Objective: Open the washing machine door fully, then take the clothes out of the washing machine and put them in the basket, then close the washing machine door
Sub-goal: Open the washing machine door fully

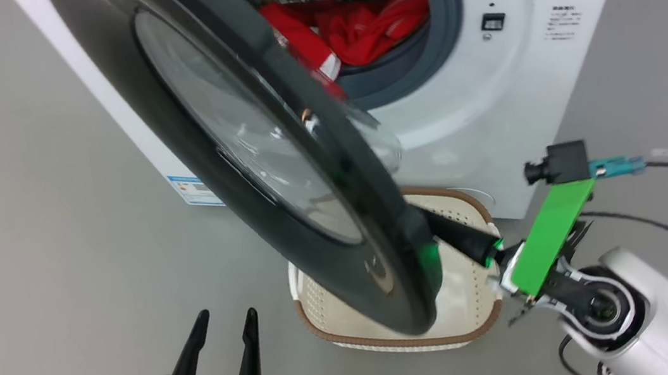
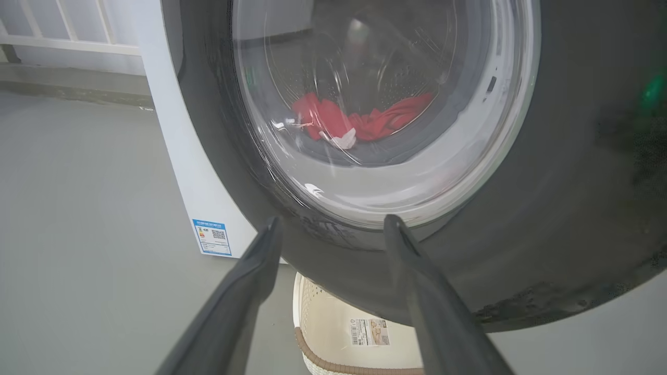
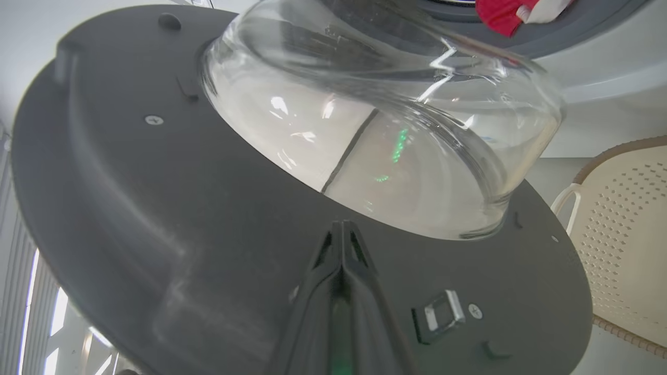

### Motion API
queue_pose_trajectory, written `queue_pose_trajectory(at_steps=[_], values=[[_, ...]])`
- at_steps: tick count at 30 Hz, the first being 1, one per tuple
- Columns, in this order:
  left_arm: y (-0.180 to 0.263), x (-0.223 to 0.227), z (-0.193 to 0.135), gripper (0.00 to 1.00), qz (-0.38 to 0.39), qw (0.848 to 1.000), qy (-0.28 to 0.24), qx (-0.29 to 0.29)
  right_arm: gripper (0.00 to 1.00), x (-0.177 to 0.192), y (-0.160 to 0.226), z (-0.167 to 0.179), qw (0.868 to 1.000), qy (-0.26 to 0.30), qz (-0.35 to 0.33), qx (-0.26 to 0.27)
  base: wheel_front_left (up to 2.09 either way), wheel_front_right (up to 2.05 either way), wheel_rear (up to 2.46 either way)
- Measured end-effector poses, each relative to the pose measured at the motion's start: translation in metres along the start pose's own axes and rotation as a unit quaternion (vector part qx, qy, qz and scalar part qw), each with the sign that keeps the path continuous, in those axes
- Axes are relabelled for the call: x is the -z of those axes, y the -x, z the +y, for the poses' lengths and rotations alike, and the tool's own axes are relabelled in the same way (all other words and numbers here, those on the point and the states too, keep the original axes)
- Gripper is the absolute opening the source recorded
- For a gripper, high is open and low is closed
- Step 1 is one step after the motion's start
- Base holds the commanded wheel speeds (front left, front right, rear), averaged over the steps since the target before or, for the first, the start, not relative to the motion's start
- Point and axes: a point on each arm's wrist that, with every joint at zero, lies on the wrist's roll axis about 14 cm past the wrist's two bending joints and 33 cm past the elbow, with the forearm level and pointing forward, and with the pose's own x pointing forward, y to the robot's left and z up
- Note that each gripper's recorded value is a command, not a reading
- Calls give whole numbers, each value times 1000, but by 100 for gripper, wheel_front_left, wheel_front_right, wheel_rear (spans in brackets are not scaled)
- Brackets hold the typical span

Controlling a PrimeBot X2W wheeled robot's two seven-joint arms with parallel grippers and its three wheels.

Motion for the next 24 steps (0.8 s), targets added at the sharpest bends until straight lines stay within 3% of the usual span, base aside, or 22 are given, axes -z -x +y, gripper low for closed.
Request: queue_pose_trajectory(at_steps=[12, 24], values=[[34, -6, 27, 100, -14, 999, 5, -49, 0, 60, -20, 32, 996, -9, 74, -38, 0, 0, 0], [61, -16, 60, 100, -35, 993, 2, -116, 0, 118, -33, 62, 984, -14, 159, -76, 0, 0, 0]])
